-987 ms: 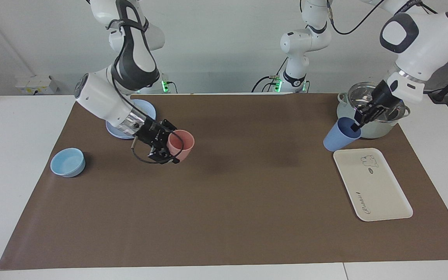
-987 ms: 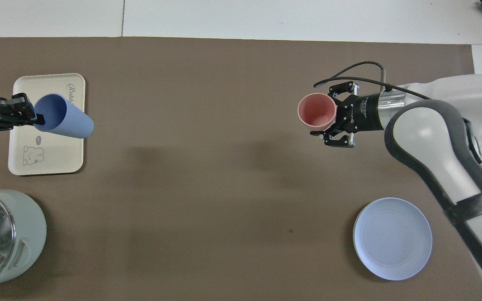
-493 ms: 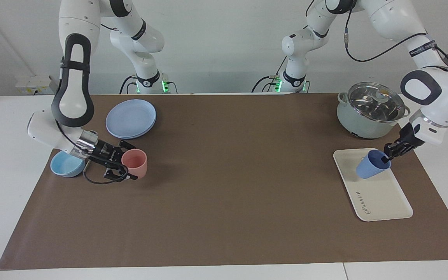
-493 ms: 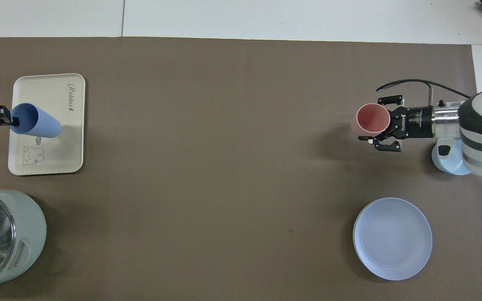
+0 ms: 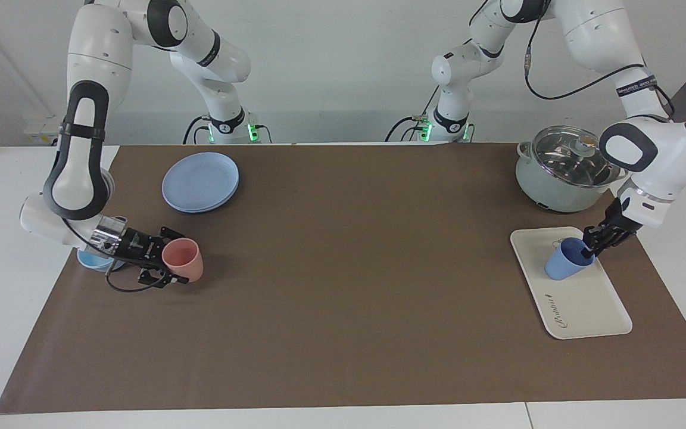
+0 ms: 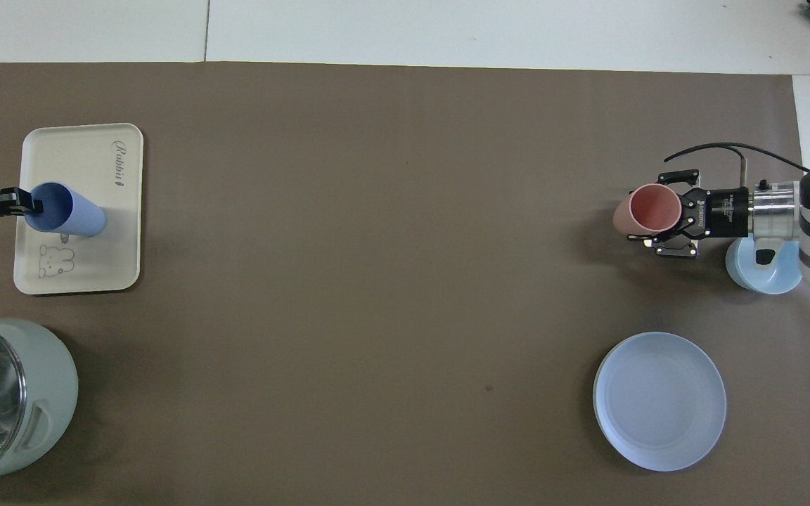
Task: Place cup on tray
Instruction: 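Lower the cup onto the tray with the left gripper, then open the left gripper and draw it back from the cup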
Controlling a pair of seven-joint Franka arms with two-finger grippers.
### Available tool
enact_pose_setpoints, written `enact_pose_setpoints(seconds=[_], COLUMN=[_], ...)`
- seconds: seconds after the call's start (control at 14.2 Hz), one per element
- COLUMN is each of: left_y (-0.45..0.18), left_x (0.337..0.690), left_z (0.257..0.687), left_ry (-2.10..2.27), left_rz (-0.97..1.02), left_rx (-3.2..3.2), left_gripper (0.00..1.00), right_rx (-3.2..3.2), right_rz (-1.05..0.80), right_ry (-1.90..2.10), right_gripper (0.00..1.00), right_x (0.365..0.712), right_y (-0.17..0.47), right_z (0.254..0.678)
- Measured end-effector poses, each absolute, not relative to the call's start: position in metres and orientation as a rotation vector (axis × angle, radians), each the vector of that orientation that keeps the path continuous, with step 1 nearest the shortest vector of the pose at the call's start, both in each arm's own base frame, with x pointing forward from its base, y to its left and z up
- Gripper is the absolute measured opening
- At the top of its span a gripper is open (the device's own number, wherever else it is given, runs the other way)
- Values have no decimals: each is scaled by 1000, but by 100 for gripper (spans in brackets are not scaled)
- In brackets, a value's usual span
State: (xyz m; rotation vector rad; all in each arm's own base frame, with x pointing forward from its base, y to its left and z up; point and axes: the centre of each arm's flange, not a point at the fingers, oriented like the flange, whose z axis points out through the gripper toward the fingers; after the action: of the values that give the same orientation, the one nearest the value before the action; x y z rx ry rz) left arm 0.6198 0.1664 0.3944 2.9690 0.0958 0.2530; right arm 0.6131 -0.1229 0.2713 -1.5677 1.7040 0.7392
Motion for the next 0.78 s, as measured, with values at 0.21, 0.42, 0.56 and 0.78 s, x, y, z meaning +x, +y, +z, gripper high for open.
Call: enact_pose_setpoints(seconds=[0.21,0.42,0.56,0.78], left_y=[131,70,31,-23], left_x=[625,615,606,586], left_z=[455,504,520,536], left_ry=[-123,-236,-243,-232], left_rz=[146,85,42,-29], left_rx=[3046,3070,3070,3075], left_gripper=[73,100,100,100], right_rx=[-1563,-1562,-1556,-1541], right_rz=[722,718,712,675], right_ry=[1699,1700,1717,1762], right_gripper=[76,76,76,76], right_x=[612,612,610,605], right_y=[-138,-140,-141,-148], right_z=[265,265,259,249])
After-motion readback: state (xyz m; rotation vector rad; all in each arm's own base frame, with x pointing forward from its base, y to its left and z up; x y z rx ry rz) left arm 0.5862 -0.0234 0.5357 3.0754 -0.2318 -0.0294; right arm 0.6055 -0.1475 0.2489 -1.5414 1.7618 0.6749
